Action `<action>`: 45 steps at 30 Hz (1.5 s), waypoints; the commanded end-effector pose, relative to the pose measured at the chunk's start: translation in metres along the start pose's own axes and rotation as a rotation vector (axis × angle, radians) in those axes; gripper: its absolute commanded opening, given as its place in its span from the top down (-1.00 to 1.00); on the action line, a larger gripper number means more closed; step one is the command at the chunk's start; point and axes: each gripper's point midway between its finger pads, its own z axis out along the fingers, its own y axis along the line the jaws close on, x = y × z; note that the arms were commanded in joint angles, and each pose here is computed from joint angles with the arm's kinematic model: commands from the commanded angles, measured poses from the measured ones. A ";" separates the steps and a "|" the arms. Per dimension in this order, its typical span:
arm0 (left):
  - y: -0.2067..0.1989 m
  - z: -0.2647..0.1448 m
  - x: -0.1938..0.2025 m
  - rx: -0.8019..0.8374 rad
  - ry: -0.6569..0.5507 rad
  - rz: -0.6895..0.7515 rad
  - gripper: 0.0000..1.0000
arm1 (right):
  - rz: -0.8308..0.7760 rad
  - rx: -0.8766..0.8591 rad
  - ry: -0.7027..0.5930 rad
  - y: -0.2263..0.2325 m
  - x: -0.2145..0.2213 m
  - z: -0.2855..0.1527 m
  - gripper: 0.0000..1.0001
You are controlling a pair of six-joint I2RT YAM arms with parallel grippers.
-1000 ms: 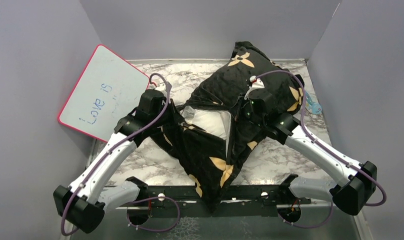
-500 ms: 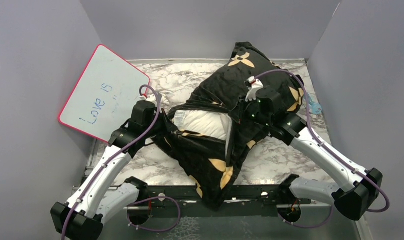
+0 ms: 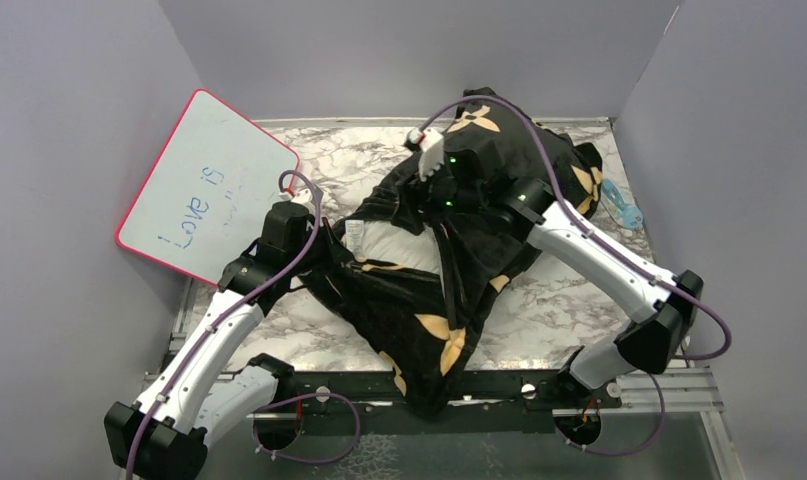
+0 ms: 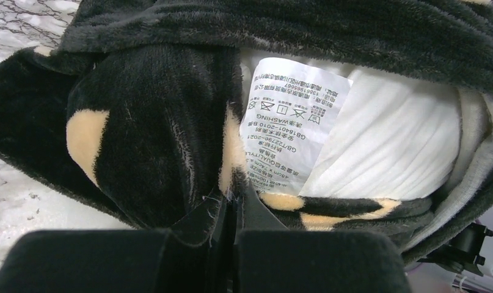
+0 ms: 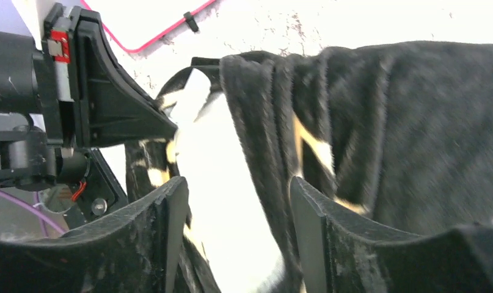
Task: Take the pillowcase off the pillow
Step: Remove the pillow from the pillowcase.
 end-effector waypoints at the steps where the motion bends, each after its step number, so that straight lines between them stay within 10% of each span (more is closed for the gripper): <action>1: 0.004 -0.003 0.023 0.010 0.083 -0.002 1.00 | -0.127 0.055 0.071 -0.002 0.001 0.030 -0.38; 7: 0.002 -0.005 0.022 0.022 0.076 -0.007 1.00 | -0.196 0.163 0.174 -0.023 0.010 0.078 -0.20; 12: 0.011 -0.011 0.016 -0.037 0.031 -0.018 1.00 | -0.157 0.571 -0.017 -0.093 -0.039 0.050 0.98; 21: 0.060 -0.052 -0.025 -0.377 -0.129 0.022 1.00 | 0.146 0.716 -0.107 -0.180 -0.007 -0.048 0.99; 23: 0.055 -0.045 -0.029 -0.346 -0.129 0.018 0.72 | 0.198 0.636 -0.095 -0.164 0.015 -0.046 0.99; 28: -0.017 -0.032 -0.075 -0.055 -0.168 0.100 -0.76 | 0.340 0.449 -0.077 -0.126 0.060 -0.037 0.99; 30: -0.040 -0.040 -0.103 -0.002 -0.209 0.158 -0.97 | 0.373 0.419 -0.077 -0.119 0.069 -0.037 0.99; 38: -0.089 -0.005 -0.107 0.212 0.022 0.238 -0.89 | 0.444 0.370 -0.023 -0.107 0.100 -0.033 0.99; 45: -0.069 0.011 -0.059 0.218 0.195 0.238 0.25 | 0.432 0.383 -0.038 -0.108 0.096 -0.039 0.99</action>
